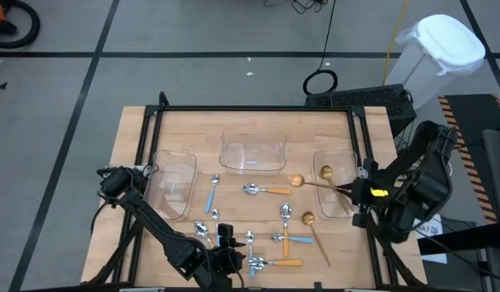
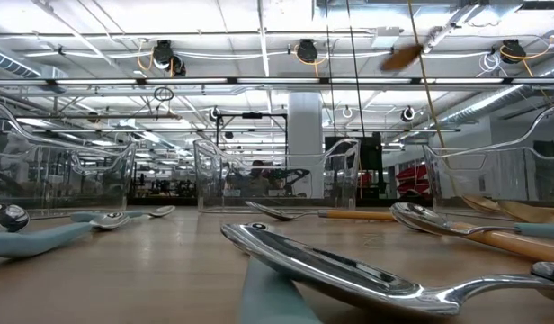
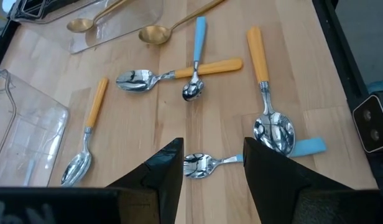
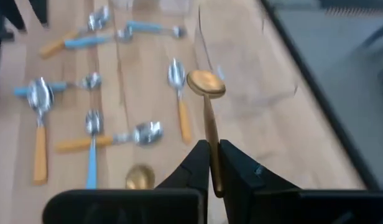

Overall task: Sort silverware by color (type)
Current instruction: Put the gold spoon into the right transparent bin

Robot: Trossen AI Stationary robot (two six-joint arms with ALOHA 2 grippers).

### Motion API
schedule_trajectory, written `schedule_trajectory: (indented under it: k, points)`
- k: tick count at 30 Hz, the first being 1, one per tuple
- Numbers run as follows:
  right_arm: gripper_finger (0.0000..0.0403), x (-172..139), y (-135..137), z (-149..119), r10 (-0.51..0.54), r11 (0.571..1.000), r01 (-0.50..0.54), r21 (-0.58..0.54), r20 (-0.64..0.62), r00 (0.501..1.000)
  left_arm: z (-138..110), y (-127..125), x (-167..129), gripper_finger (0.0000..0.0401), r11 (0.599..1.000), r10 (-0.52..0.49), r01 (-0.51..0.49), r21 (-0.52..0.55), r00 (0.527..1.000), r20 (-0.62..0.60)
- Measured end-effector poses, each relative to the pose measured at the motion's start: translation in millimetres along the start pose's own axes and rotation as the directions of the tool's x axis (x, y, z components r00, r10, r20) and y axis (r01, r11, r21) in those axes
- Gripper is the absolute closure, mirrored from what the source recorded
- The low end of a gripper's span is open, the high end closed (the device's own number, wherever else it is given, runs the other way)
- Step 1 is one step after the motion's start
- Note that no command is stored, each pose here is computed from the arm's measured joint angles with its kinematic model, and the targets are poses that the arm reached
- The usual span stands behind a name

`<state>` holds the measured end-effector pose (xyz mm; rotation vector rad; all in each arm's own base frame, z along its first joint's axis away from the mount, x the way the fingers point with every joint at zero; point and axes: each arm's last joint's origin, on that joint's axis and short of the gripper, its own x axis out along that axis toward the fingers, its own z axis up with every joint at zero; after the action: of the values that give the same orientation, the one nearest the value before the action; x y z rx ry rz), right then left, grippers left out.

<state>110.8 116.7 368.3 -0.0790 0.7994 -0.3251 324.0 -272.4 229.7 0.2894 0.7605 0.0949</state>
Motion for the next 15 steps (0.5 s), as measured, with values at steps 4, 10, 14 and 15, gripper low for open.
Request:
schedule_trajectory:
  k: [4, 10, 14, 15]
  points:
    - [0.039, 5, -17, -18, 0.029, 0.998, -0.026, 0.054, -0.058, 0.998, 0, 0, 0, 0.0236, 1.0, 0.001, -0.001, -0.001, 1.0, 0.0]
    - [0.0391, 12, -38, -33, 0.025, 0.995, -0.019, 0.096, -0.06, 0.998, 0, 1, 1, 0.0236, 1.0, 0.002, -0.002, -0.001, 1.0, 0.0]
    - [0.0391, 14, -44, -34, -0.083, 0.993, 0.073, 0.094, 0.107, 0.991, 0, 1, 1, 0.0236, 1.0, 0.002, -0.002, 0.005, 1.0, 0.0]
    - [0.0391, 15, -45, -33, -0.116, 0.991, 0.103, 0.086, 0.155, 0.981, 0, 1, 1, 0.0236, 1.0, 0.002, -0.002, 0.013, 1.0, 0.0]
